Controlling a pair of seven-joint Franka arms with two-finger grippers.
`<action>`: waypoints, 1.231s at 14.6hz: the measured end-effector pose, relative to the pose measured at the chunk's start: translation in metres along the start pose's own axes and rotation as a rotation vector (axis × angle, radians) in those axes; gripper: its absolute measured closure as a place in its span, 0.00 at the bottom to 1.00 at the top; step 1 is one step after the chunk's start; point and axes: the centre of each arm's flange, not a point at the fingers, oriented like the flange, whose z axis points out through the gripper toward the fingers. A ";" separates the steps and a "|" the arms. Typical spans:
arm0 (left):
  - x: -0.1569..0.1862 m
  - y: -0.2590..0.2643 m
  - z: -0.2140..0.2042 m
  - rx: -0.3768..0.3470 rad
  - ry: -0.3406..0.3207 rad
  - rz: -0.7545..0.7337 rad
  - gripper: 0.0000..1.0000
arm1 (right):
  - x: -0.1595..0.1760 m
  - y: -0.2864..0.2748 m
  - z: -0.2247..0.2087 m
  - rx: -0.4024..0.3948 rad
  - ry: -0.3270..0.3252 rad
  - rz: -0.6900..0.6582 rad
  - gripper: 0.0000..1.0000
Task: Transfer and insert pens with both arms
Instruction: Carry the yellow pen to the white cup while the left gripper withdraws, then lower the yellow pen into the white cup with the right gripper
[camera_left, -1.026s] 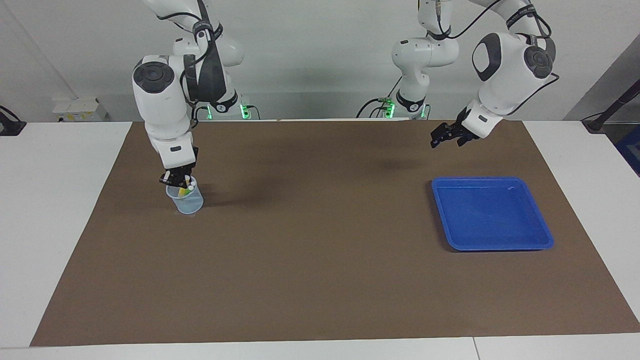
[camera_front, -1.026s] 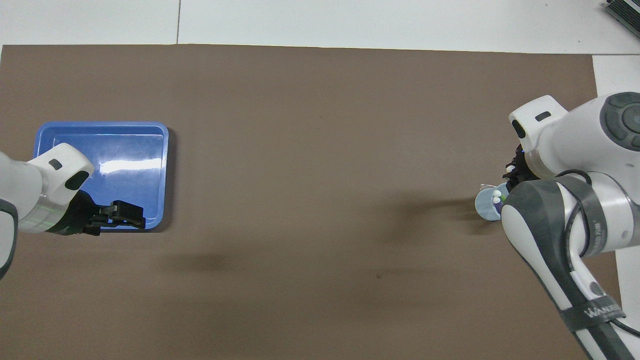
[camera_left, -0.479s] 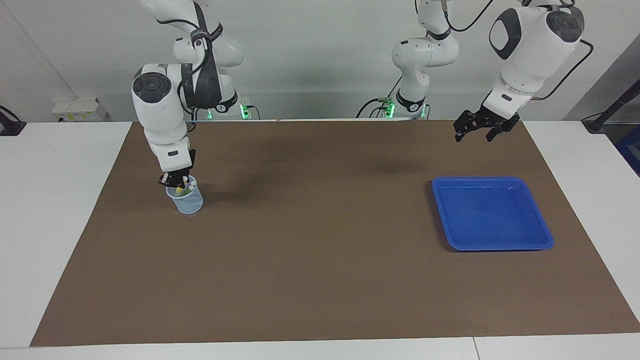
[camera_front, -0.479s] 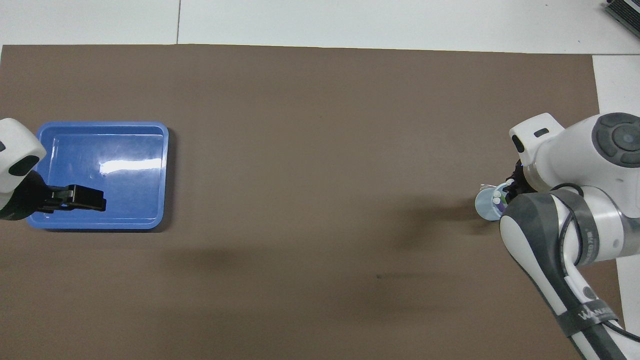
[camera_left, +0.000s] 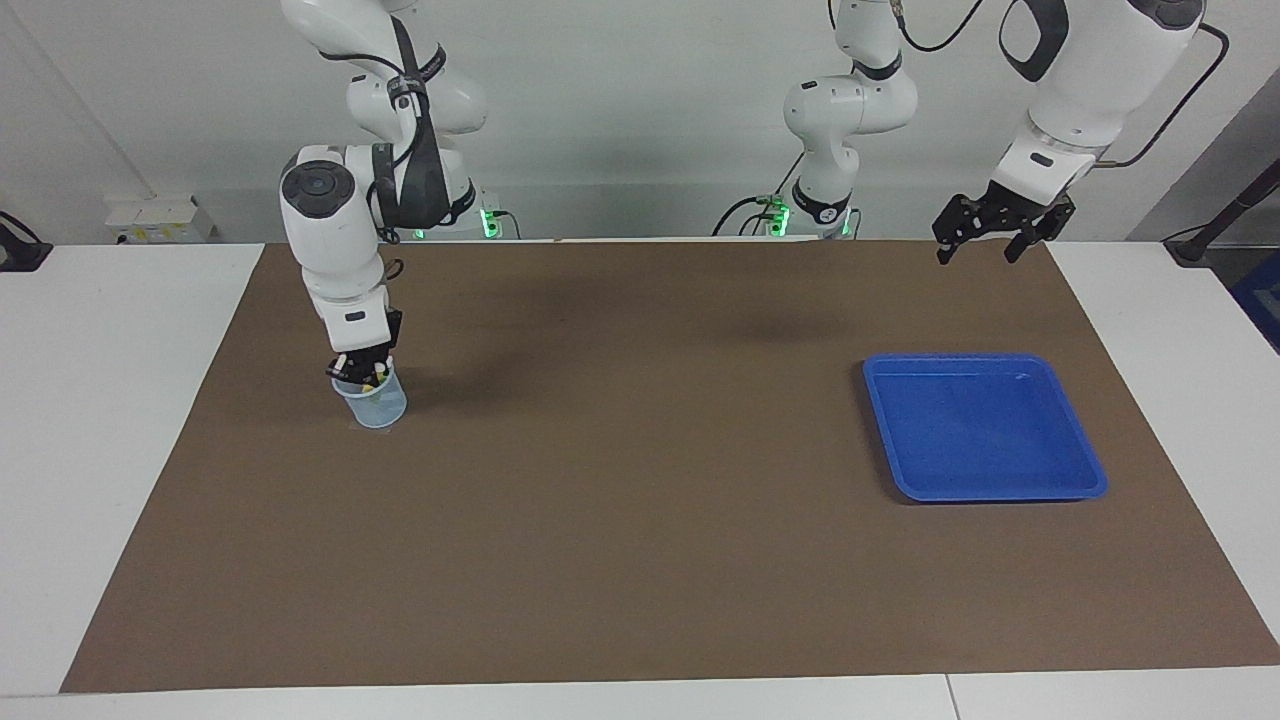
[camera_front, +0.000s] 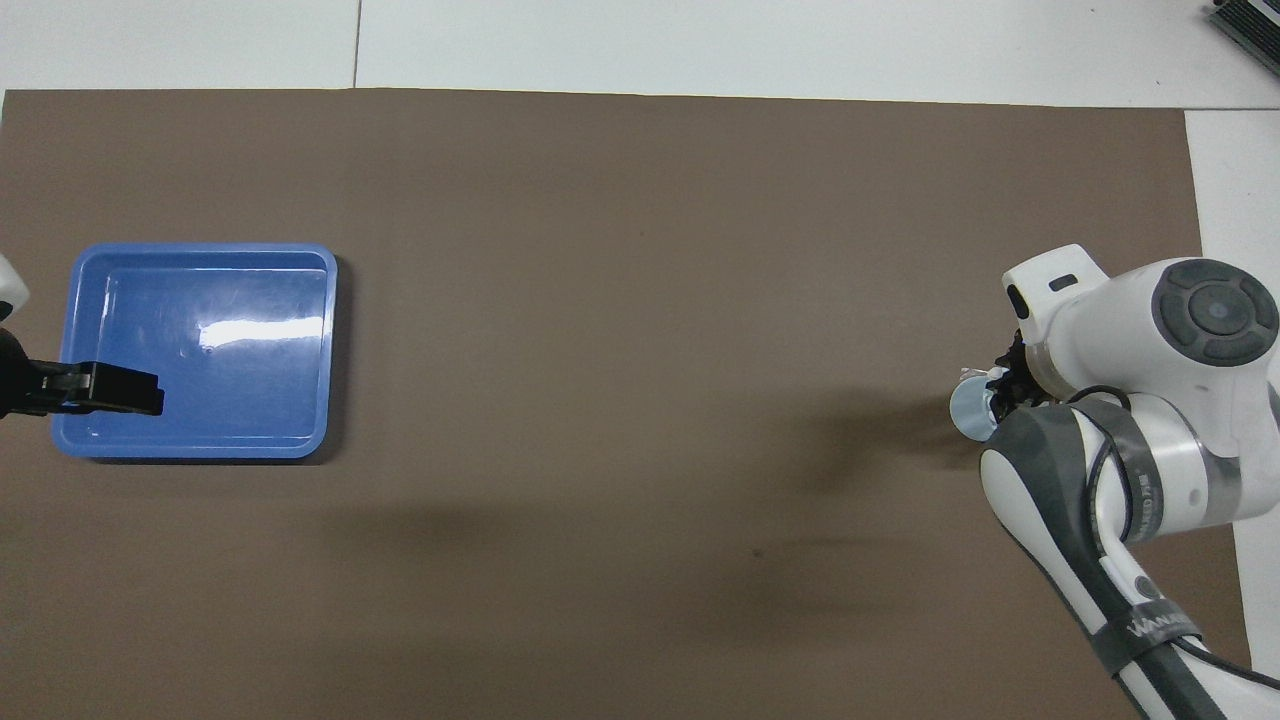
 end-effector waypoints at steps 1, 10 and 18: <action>0.000 0.000 0.000 0.000 0.000 0.002 0.00 | 0.000 0.000 0.001 0.001 -0.001 0.000 0.57; 0.004 0.007 -0.008 0.004 0.042 0.016 0.00 | -0.015 -0.001 -0.071 0.069 0.002 0.063 0.00; 0.024 -0.005 -0.008 -0.011 0.113 0.006 0.00 | -0.031 -0.030 -0.125 0.185 -0.025 0.532 0.00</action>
